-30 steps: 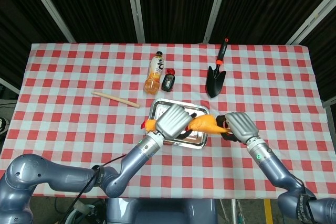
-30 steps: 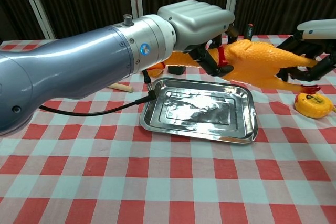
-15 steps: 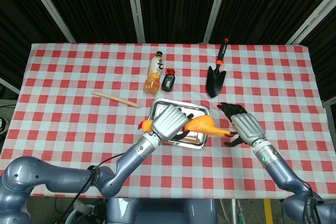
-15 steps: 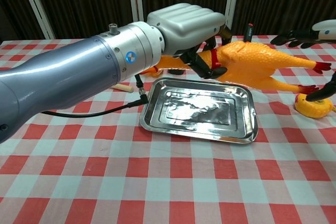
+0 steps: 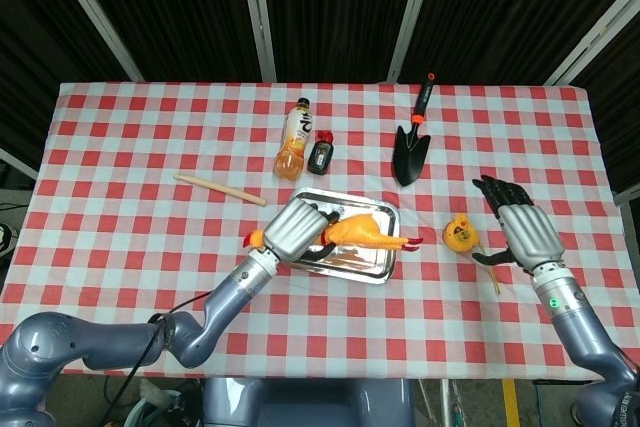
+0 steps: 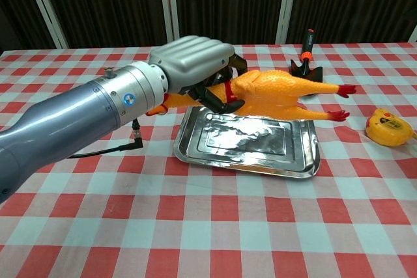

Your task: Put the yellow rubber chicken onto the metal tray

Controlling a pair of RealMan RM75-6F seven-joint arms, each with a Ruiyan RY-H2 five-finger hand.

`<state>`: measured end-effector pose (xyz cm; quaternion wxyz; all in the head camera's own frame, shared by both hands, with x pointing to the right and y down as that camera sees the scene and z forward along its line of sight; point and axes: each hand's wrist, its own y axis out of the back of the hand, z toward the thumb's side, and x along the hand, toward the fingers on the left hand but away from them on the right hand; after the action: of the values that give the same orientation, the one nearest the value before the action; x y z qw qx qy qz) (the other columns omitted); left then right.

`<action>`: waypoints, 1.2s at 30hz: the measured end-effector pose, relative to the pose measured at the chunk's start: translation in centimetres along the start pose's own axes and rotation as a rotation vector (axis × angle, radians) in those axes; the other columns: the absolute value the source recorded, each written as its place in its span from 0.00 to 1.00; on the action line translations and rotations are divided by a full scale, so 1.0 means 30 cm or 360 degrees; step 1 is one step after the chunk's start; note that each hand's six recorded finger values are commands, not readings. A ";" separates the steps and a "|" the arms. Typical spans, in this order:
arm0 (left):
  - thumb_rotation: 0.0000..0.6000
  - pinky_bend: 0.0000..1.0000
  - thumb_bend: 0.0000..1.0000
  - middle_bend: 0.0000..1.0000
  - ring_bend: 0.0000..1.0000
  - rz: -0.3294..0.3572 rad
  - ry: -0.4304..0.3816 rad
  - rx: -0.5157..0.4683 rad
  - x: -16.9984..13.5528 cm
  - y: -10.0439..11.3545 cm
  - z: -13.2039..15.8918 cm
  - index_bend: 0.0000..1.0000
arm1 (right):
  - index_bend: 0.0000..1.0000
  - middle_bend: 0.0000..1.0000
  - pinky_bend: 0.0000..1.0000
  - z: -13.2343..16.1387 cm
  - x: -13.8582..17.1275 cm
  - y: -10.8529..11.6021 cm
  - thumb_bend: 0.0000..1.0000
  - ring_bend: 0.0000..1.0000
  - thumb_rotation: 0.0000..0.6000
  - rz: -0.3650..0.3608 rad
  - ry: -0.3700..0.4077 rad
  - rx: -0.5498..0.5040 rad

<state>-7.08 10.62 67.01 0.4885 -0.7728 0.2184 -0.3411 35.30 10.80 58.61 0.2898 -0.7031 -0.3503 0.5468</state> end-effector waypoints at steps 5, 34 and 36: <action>1.00 0.64 0.44 0.61 0.56 -0.0044 0.0051 -0.0028 0.022 -0.072 -0.033 0.49 | 0.00 0.00 0.05 -0.010 0.003 0.007 0.08 0.00 1.00 -0.0041 0.0009 -0.0052; 1.00 0.11 0.07 0.00 0.00 -0.0146 0.0050 -0.0190 0.125 -0.167 0.039 0.00 | 0.00 0.00 0.05 -0.050 0.026 0.010 0.08 0.00 1.00 -0.0069 0.0014 -0.0143; 1.00 0.11 0.07 0.01 0.00 -0.0127 0.0053 -0.0206 0.111 -0.146 0.025 0.00 | 0.00 0.00 0.05 -0.054 0.029 0.016 0.08 0.00 1.00 -0.0082 0.0014 -0.0145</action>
<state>-4.27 10.72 71.79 0.4198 -0.8052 0.2172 -0.3581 37.09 11.18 58.12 0.2730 -0.7088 -0.3914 0.5195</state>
